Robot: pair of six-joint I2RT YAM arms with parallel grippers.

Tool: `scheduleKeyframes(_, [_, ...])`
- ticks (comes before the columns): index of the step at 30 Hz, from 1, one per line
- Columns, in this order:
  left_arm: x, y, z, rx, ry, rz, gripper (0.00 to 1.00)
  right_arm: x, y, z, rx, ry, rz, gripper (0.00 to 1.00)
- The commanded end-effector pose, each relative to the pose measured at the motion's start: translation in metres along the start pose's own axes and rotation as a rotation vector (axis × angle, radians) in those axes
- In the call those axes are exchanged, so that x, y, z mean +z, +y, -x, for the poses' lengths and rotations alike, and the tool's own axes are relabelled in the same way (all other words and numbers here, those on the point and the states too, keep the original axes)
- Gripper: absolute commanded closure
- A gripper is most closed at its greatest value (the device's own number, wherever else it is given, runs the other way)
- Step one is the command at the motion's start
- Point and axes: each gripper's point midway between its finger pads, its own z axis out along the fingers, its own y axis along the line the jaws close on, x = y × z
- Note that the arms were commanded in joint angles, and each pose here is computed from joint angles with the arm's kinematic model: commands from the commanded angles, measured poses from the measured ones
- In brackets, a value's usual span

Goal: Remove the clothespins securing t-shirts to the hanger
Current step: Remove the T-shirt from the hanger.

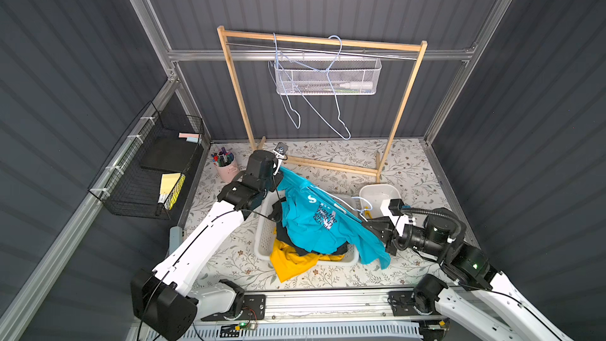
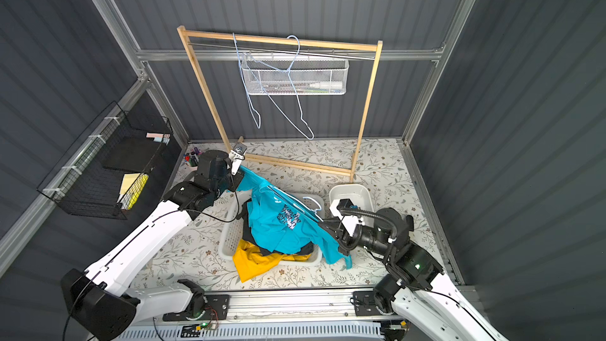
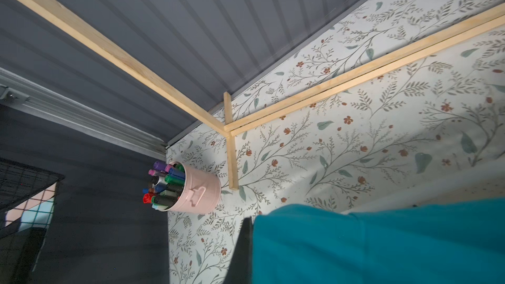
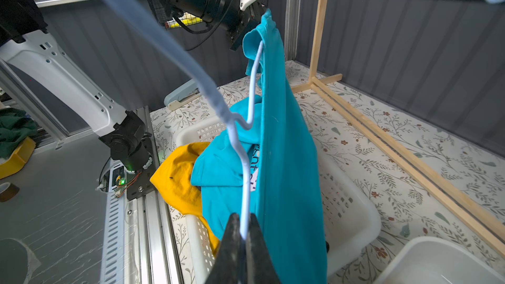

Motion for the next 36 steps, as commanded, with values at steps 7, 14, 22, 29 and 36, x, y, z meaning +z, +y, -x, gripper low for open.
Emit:
scheduleKeyframes(7, [0.000,0.065,-0.002,-0.048,0.099,0.265,1.00,-0.026,0.004,0.008,-0.078,-0.070,-0.047,1.00])
scheduleKeyframes(14, [0.001,0.062,-0.034,-0.042,0.167,0.256,1.00,-0.040,0.000,0.013,-0.096,-0.115,-0.109,1.00])
scheduleKeyframes(22, [-0.002,0.078,-0.045,-0.061,0.193,0.282,1.00,-0.048,-0.007,0.014,-0.112,-0.113,-0.168,1.00])
scheduleKeyframes(29, [-0.003,0.086,-0.054,-0.047,0.228,0.289,1.00,-0.052,-0.018,0.019,-0.098,-0.140,-0.237,1.00])
scheduleKeyframes(36, [-0.009,0.054,-0.056,-0.097,0.151,0.112,1.00,-0.040,-0.034,0.044,-0.036,-0.238,-0.283,1.00])
